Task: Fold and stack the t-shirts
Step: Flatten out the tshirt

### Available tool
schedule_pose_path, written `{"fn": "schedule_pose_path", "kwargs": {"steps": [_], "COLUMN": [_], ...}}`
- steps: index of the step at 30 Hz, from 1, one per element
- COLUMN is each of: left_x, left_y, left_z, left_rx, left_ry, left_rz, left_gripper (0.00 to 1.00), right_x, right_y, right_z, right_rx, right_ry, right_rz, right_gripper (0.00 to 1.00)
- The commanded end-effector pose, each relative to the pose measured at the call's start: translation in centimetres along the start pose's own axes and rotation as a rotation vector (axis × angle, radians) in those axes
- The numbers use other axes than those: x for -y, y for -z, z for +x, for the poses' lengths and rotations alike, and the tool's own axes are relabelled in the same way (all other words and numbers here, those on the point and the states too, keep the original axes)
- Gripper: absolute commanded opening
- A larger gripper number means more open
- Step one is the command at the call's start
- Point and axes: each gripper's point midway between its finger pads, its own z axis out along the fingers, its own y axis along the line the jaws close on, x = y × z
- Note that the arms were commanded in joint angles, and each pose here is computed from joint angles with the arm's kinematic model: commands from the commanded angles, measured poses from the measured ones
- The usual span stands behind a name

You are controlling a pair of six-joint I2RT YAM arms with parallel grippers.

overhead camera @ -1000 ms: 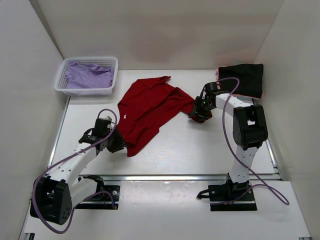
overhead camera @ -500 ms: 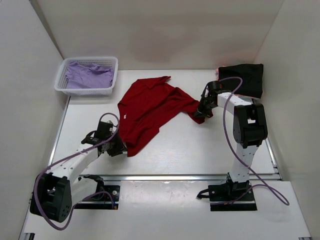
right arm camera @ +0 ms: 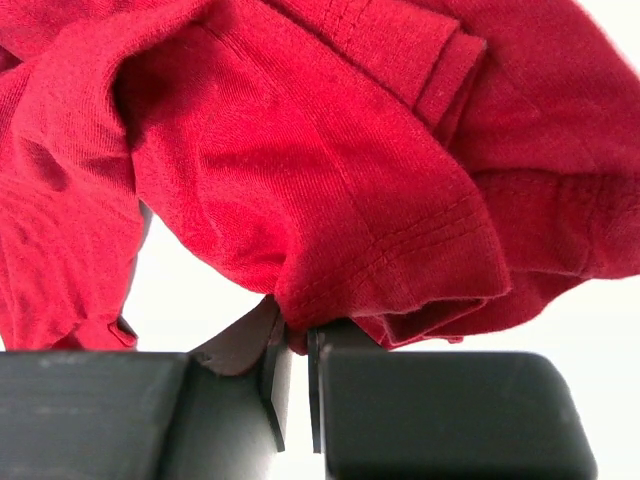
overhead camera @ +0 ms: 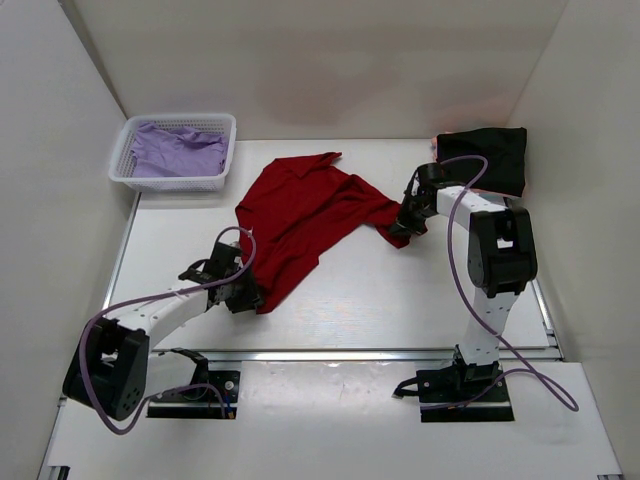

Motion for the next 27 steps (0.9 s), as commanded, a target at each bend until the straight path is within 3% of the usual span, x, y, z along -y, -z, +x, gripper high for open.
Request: {"fn": "schedule_pose_path", "kwargs": {"steps": [1,3,5,6,7,11,14,15,17,18,21,22,24,27], "left_x": [0.7,1.2,2.1,2.7,3.5,6.4,11.1,11.1,14.6,14.6,19.0,19.3,20.9,21.2], "left_y": [-0.4,-0.7,-0.8,-0.7,-0.3,3.1,10.4,11.5,18.4,19.4,28.5,28.4,33.8,37.6], "left_z": [-0.2,-0.2,-0.7,-0.6,-1.4,-6.9,-16.2,-18.0,-23.8,-25.5,-31.1,-32.2,-34.3,-35.6], "left_rx": [0.023,0.018,0.030,0.021,0.032,0.119,0.280,0.308,0.474,0.502,0.679,0.675,0.779,0.853], "left_ry": [-0.023,-0.030,-0.046,-0.056,-0.057,-0.003,0.056,0.089,0.084,0.108,0.092,0.102,0.100,0.152], "left_rz": [0.012,0.025,0.046,0.066,0.090,0.139,0.256,0.259,0.355,0.355,0.492,0.497,0.571,0.635], "left_gripper": [0.47,0.39,0.20,0.04,0.00,0.00,0.00,0.00,0.00,0.00,0.00,0.00,0.00,0.00], "right_x": [-1.0,-0.9,-0.9,-1.4,-1.7,-4.7,-5.9,-6.1,-6.5,-7.1,-6.7,-6.7,-7.1,-8.3], "right_y": [1.9,1.9,1.9,2.4,2.8,6.0,10.8,13.0,17.4,19.9,25.4,26.8,30.7,36.1], "right_z": [-1.4,-1.3,-0.9,-1.3,-1.0,-1.0,-2.4,-4.1,-5.4,-6.6,-7.8,-8.2,-8.1,-8.0], "right_rx": [0.073,0.068,0.057,0.067,0.051,0.013,0.053,0.110,0.175,0.243,0.354,0.397,0.510,0.672], "right_ry": [0.020,0.026,0.029,0.033,0.027,0.067,0.135,0.150,0.153,0.158,0.137,0.154,0.177,0.215], "right_rz": [-0.034,-0.032,-0.032,-0.050,-0.066,-0.159,-0.148,-0.152,-0.158,-0.173,-0.167,-0.145,-0.137,-0.135], "right_gripper": [0.00,0.00,0.00,0.00,0.00,0.00,0.00,0.00,0.00,0.00,0.00,0.00,0.00,0.00]}}
